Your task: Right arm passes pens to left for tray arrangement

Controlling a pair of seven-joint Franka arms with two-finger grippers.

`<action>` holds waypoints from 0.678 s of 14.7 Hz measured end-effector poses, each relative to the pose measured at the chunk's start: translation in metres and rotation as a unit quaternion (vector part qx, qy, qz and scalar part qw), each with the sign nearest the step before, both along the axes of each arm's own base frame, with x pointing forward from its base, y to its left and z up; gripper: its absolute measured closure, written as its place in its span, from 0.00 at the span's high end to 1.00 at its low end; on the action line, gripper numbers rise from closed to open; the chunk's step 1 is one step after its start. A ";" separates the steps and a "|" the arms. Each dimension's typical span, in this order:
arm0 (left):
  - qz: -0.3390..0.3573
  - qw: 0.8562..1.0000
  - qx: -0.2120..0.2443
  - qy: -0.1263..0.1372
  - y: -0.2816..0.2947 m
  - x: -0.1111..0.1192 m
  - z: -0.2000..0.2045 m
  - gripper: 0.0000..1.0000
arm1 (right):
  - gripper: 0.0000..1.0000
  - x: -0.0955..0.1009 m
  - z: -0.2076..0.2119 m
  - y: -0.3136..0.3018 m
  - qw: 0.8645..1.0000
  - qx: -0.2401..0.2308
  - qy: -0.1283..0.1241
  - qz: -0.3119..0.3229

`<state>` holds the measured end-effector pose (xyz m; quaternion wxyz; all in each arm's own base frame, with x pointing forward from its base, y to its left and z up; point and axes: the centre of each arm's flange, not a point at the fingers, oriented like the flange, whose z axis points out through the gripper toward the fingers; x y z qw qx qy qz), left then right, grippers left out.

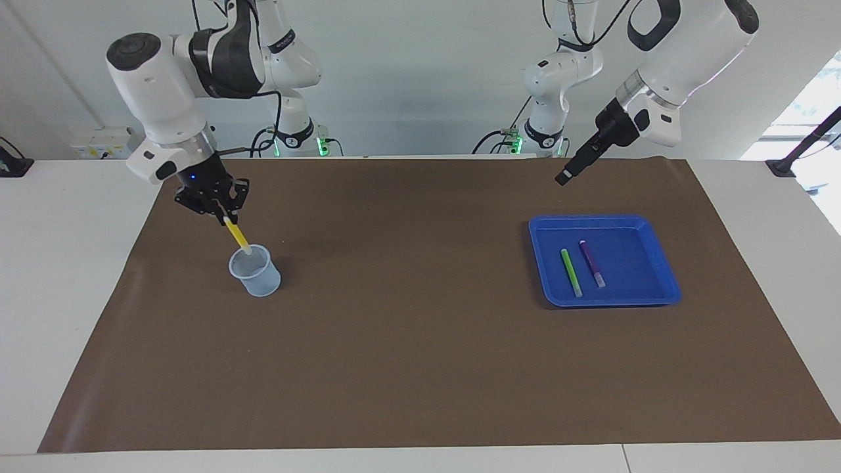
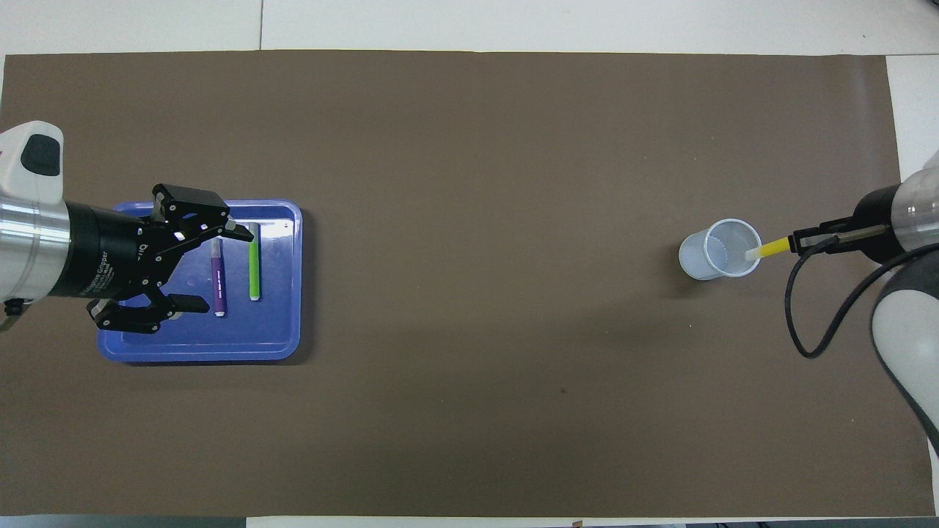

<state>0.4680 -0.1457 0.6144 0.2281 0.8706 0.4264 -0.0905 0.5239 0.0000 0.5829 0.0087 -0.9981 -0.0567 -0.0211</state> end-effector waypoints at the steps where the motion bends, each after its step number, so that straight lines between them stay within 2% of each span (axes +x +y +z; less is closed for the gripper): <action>1: 0.018 1.000 -0.005 -0.005 -0.001 -0.008 0.002 1.00 | 0.18 0.001 0.002 0.004 1.000 0.007 0.000 -0.015; 3: 0.054 0.998 -0.011 -0.011 -0.001 -0.017 0.004 1.00 | 0.18 0.002 0.000 0.019 0.996 0.058 0.007 -0.067; 6: 0.076 0.997 -0.015 -0.012 0.003 -0.019 0.004 1.00 | 0.18 0.007 0.001 0.047 0.979 0.135 0.016 -0.150; 8: 0.081 0.996 -0.016 -0.010 0.005 -0.018 0.003 1.00 | 0.18 0.007 0.004 0.068 0.966 0.170 0.026 -0.194; 10: 0.094 0.995 -0.018 -0.009 0.007 -0.017 0.004 1.00 | 0.18 0.007 0.009 0.086 0.944 0.215 0.046 -0.244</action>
